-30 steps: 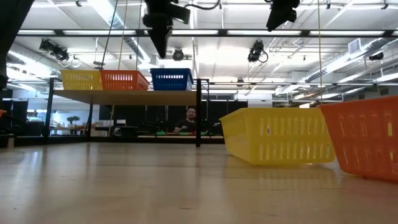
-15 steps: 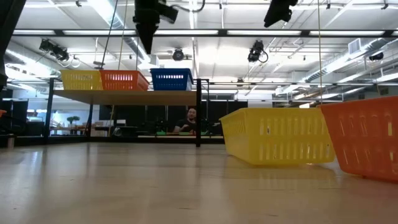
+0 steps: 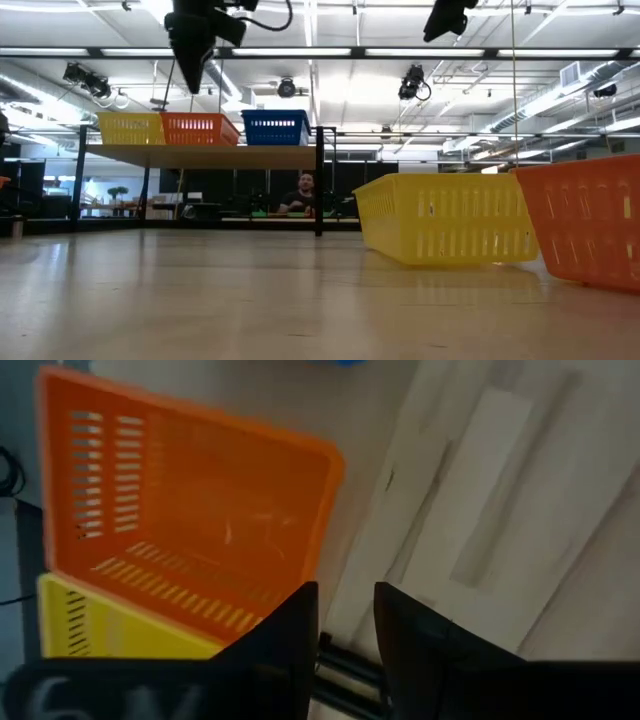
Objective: Stack baskets on shelf by color
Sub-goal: Adjust the orange bin
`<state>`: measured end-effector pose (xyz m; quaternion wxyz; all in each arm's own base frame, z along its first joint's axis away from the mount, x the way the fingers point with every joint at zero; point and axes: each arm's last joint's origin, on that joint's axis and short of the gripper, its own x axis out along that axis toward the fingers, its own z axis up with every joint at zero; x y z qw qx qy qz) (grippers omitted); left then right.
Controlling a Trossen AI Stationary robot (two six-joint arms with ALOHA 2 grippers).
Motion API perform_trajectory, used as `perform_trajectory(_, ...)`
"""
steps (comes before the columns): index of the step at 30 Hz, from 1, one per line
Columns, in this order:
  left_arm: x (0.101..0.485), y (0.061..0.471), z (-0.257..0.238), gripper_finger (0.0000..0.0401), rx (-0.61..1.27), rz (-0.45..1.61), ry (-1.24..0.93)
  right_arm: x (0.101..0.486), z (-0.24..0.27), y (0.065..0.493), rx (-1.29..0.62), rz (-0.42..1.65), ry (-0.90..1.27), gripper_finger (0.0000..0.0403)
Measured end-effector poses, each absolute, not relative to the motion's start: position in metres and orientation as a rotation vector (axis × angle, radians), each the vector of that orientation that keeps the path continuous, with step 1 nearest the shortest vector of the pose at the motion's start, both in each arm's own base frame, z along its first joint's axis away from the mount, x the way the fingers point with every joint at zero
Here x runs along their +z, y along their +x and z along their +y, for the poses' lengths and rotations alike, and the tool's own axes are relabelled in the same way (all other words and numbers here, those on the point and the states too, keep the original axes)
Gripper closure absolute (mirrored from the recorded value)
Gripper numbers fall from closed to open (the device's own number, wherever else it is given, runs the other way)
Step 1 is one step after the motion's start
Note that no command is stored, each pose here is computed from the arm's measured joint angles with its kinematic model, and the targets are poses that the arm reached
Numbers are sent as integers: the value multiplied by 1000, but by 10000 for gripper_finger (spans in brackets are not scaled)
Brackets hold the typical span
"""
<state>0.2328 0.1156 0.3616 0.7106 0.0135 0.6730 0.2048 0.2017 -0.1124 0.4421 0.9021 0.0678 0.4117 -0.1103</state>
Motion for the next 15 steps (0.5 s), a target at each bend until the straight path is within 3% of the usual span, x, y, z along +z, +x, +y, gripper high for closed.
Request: perform_trajectory(15,331,223,130,289,390,1523,115,444,-113,204,-238,819,168,284)
